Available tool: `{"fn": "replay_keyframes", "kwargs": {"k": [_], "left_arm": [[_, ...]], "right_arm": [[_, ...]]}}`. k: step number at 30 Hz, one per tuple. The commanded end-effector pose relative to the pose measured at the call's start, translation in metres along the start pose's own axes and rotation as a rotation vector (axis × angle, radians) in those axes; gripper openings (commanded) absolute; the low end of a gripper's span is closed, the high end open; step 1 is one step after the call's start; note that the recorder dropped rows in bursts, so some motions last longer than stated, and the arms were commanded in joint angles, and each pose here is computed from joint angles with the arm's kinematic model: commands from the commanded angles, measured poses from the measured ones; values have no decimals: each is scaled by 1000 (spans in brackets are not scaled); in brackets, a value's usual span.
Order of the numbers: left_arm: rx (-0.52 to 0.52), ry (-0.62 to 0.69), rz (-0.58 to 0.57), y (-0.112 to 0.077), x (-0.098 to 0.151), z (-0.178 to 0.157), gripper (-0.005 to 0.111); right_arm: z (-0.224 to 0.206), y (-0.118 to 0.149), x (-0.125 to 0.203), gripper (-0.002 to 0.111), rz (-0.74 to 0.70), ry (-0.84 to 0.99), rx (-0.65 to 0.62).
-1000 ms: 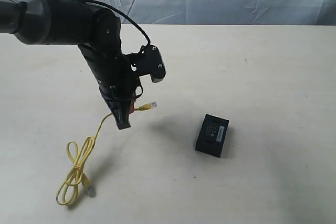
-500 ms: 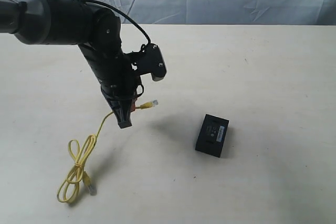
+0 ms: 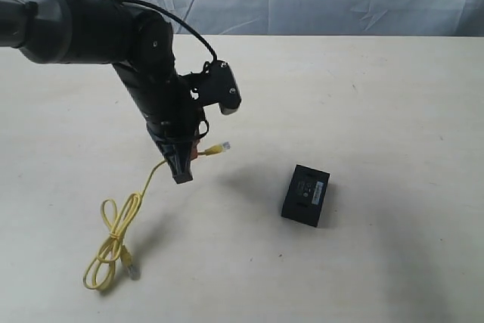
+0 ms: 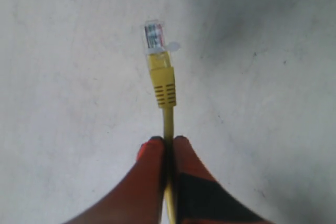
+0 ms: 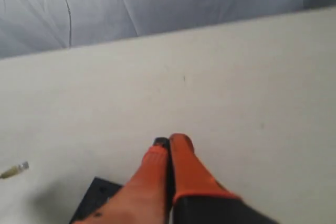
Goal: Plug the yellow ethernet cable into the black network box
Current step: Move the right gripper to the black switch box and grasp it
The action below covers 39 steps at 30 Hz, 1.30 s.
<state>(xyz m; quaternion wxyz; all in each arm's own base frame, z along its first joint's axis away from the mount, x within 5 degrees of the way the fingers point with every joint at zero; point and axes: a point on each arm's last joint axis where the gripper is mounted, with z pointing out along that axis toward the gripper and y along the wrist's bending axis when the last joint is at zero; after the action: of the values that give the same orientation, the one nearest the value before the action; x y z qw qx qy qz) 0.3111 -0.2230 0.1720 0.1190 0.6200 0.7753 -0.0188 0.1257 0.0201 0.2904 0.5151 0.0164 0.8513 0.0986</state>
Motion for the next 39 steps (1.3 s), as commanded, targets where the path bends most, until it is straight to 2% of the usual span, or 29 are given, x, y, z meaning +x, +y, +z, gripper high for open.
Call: {"fn": "replay_keyframes", "kwargs": {"k": [1, 4, 8, 14, 20, 28, 39], "left_arm": [[-33, -64, -20, 2, -5, -4, 0], [-37, -69, 69, 3, -6, 2, 0], [41, -36, 199, -2, -3, 15, 0], [118, -38, 105, 2, 5, 30, 0], [111, -51, 80, 6, 7, 30, 0], [80, -74, 74, 8, 5, 30, 0], [77, -76, 74, 9, 5, 30, 0]], "right_arm": [[61, -2, 16, -1, 49, 290, 29], [95, 0, 32, -1, 95, 422, 32], [125, 24, 56, -1, -6, 585, -66], [143, 70, 74, -1, -119, 696, -206], [146, 101, 89, -1, -194, 775, -281], [162, 104, 115, -1, -208, 850, -252], [176, 101, 122, -1, -268, 803, -234]]}}
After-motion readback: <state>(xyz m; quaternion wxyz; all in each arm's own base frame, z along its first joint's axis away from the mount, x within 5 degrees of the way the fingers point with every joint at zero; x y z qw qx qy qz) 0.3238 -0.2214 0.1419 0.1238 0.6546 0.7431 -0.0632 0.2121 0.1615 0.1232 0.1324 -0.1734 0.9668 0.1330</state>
